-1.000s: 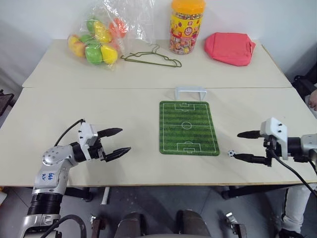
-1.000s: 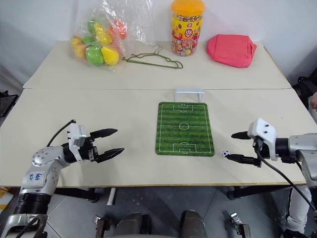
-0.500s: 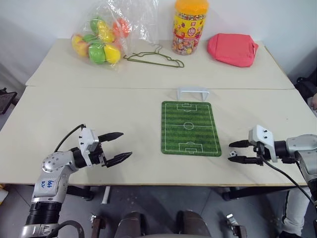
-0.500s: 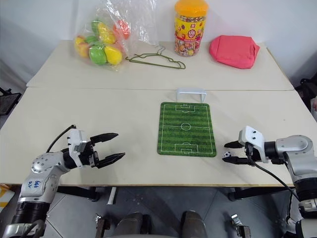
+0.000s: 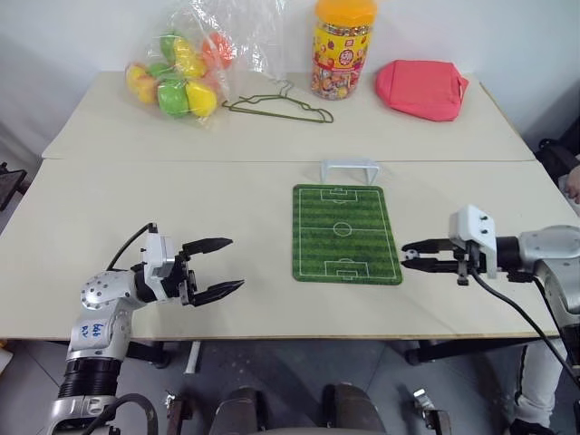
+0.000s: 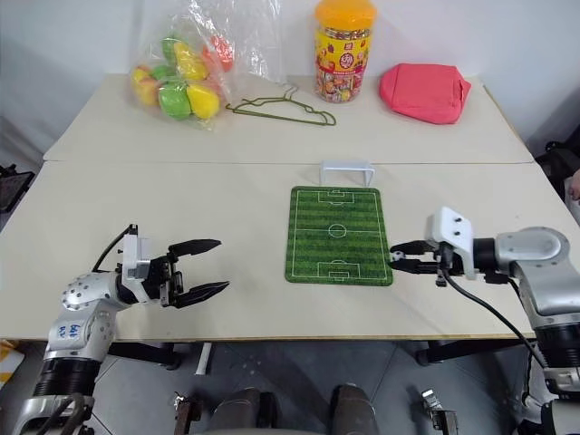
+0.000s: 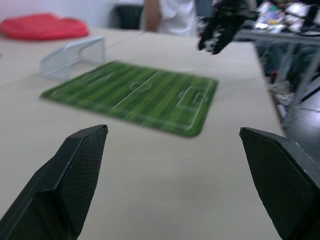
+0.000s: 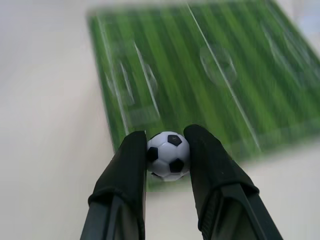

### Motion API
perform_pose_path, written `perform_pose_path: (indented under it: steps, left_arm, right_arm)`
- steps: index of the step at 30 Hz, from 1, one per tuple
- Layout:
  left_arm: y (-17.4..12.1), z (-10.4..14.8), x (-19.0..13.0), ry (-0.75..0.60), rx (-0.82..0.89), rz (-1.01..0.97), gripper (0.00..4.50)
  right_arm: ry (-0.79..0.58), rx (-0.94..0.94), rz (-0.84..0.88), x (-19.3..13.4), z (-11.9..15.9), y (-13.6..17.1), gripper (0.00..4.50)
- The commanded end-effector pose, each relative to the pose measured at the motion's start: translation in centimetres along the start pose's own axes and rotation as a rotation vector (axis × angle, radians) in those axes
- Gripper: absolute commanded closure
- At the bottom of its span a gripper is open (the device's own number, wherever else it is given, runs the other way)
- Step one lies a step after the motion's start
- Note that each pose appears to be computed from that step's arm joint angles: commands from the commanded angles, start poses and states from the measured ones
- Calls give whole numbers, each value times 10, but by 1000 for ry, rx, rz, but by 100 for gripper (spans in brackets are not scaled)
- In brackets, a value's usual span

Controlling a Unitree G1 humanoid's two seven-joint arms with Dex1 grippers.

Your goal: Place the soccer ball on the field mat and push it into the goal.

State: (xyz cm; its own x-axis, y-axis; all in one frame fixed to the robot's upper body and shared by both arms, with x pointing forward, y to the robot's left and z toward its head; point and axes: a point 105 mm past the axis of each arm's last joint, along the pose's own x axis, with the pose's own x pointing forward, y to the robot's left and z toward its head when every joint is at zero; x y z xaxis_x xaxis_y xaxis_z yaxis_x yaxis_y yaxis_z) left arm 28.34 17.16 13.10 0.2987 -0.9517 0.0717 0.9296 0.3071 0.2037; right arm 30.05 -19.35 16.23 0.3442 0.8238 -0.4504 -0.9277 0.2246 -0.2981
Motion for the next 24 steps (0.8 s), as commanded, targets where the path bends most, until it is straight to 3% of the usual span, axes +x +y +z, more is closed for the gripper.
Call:
perform_pose_path:
  steps: [1, 9, 24]
  left_arm:
    - [-3, 5, 3, -51, 55, -75, 0]
    - [-2, 5, 9, -85, 94, -132, 0]
    - [-10, 0, 6, -82, 83, -83, 0]
  right_arm:
    - [-45, -48, 91, 27, 18, 10, 364]
    - [-53, -82, 172, 73, 19, 3, 364]
    - [-16, -40, 197, 82, -12, -9, 364]
